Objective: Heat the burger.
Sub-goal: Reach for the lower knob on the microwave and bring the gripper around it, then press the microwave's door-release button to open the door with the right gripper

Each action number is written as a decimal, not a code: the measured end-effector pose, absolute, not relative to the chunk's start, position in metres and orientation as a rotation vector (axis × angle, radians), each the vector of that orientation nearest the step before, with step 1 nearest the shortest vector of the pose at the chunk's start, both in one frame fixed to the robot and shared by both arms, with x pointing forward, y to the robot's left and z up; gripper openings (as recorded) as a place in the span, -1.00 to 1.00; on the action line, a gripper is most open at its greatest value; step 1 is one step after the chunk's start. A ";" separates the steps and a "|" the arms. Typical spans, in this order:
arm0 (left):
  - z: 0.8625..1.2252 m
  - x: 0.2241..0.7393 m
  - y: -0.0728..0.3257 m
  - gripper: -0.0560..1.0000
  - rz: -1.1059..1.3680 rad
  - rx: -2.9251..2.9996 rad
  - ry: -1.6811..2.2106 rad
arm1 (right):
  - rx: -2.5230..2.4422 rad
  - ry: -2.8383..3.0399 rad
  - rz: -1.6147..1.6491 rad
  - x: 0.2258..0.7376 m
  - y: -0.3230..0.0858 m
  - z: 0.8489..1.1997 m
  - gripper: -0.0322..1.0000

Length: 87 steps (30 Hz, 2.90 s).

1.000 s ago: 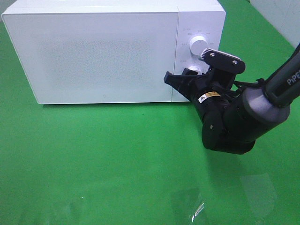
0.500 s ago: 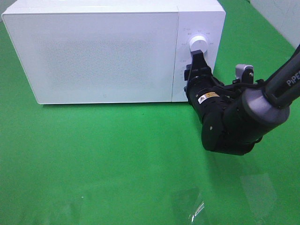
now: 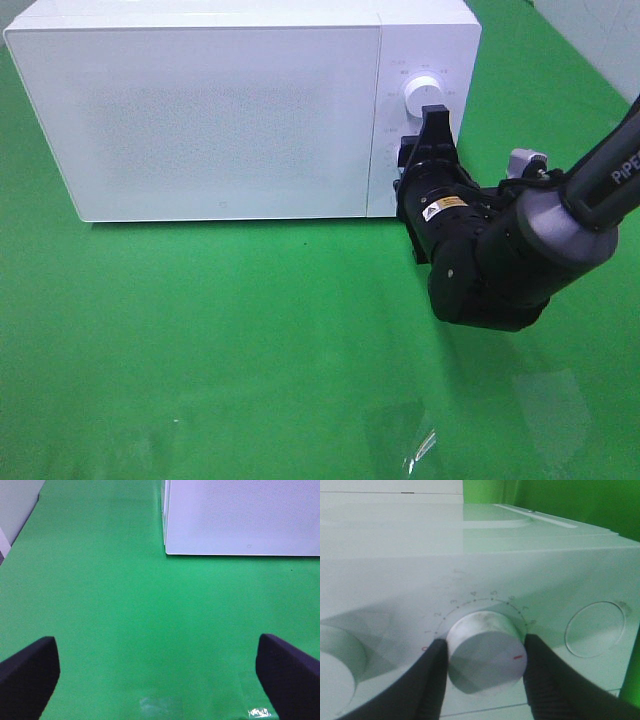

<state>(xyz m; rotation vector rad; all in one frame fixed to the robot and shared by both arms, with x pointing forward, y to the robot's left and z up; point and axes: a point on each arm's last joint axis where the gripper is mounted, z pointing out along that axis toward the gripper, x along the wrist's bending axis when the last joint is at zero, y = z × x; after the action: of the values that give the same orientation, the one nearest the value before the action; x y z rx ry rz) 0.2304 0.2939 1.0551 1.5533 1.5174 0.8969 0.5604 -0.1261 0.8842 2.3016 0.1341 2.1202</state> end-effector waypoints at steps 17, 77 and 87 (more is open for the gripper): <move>1.055 0.230 0.294 0.98 0.897 1.553 1.517 | 2.259 0.203 2.079 0.560 -0.126 0.884 -0.11; 1.055 0.230 0.294 0.98 0.897 1.553 1.517 | 1.761 1.724 1.249 0.476 -0.192 0.982 0.42; 1.055 0.230 0.294 0.98 0.897 1.553 1.517 | 1.560 2.087 0.943 0.448 -0.208 1.025 0.42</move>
<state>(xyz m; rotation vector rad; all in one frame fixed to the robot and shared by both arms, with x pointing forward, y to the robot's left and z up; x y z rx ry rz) 0.2304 0.2939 1.0551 1.5533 1.5174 0.8969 0.4481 -0.2080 1.0254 1.5598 2.0869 0.9426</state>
